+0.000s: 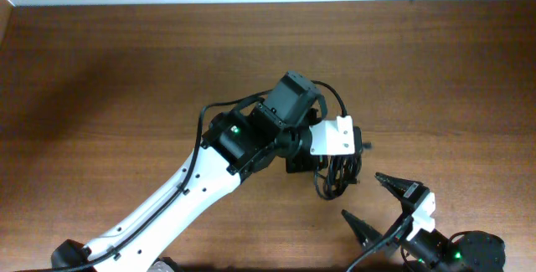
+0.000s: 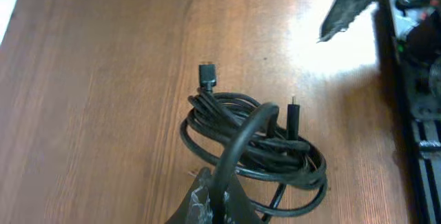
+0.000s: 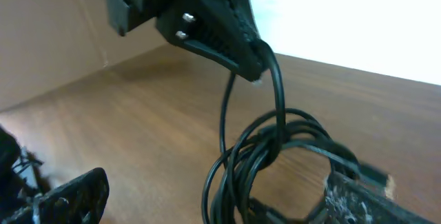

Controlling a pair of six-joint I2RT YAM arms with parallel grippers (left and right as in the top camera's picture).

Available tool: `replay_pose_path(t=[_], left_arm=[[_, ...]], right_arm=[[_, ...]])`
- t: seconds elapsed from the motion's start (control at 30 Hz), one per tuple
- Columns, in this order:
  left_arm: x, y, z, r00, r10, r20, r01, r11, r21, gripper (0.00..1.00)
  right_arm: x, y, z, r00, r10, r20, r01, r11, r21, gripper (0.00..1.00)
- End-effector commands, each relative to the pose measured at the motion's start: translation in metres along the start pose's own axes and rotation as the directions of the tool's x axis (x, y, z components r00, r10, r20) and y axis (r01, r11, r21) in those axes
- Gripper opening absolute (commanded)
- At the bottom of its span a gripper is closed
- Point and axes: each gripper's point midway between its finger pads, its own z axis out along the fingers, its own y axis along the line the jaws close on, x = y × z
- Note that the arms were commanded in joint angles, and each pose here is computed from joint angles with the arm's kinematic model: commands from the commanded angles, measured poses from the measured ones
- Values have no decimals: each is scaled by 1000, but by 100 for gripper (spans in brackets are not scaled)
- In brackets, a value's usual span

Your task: Untangle cables

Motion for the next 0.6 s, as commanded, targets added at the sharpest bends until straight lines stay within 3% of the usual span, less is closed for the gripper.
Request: replay_pose_path(t=[0.0, 0.23, 0.57], left_arm=[[-8, 16, -13, 991, -134, 17, 135, 986, -95, 0], [-11, 24, -13, 969, -244, 44, 248, 960, -127, 0], [-11, 24, -14, 968, -248, 46, 252, 959, -127, 0]], right_arm=[[-7, -8, -3, 997, 78, 25, -80, 995, 59, 99], [11, -17, -4, 991, 134, -29, -130, 985, 117, 99], [37, -41, -11, 974, 208, -93, -176, 945, 275, 99]])
